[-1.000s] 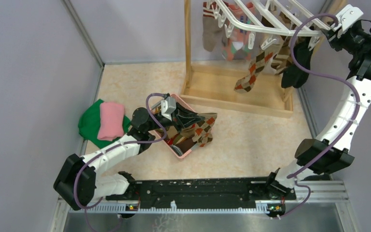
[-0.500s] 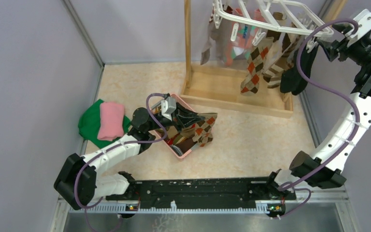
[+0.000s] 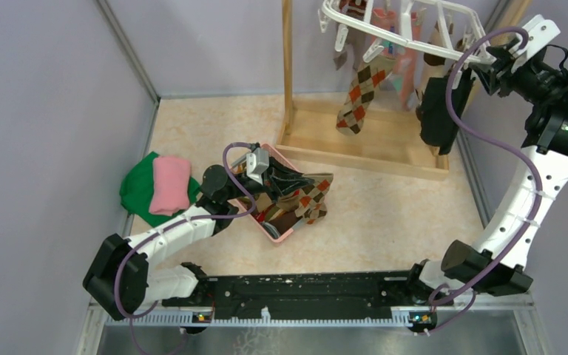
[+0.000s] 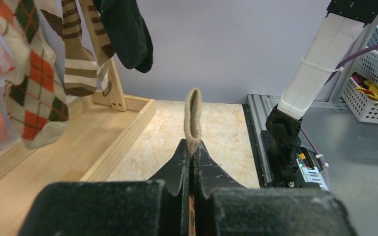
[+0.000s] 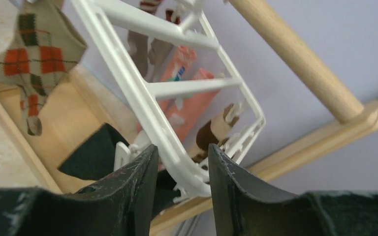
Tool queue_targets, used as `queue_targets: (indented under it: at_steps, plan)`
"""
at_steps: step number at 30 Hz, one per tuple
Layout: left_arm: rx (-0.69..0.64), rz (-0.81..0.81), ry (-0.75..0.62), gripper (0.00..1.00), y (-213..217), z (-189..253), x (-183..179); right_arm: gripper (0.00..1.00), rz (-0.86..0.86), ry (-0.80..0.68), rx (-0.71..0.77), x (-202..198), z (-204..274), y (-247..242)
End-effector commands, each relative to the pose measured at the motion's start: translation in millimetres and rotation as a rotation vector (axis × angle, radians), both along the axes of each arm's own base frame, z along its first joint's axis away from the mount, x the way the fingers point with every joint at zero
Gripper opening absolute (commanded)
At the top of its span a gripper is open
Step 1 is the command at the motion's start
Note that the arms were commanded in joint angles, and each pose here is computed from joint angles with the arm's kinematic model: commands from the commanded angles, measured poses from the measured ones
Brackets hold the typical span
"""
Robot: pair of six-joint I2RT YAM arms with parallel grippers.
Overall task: Clip the socks to the hanger
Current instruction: Rotate the hanger.
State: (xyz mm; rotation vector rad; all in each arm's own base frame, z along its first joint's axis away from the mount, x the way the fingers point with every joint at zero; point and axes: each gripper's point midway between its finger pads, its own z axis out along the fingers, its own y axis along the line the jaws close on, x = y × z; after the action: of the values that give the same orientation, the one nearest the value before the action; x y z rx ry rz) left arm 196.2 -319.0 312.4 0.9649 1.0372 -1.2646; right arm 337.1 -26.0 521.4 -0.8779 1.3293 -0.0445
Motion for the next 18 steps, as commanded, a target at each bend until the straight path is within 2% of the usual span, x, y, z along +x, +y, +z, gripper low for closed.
queue_targets:
  at_steps: [1, 12, 15, 18]
  plan:
    - [-0.053, -0.014, -0.072, 0.00, 3.3, 25.8, -6.6, 0.40, -0.186, -0.045, 0.035, 25.6, 9.7, -37.0]
    - [-0.051, -0.015, -0.074, 0.00, 2.3, 26.0, -5.3, 0.33, -0.377, -0.049, 0.115, 49.6, 9.1, -90.4]
    - [-0.050, -0.017, -0.072, 0.00, 2.5, 25.6, -5.8, 0.34, -0.331, -0.042, 0.148, 42.5, 11.1, -88.3]
    - [-0.051, -0.019, -0.070, 0.00, 2.5, 26.2, -6.2, 0.41, -0.224, -0.047, 0.140, 25.4, 11.8, -64.8]
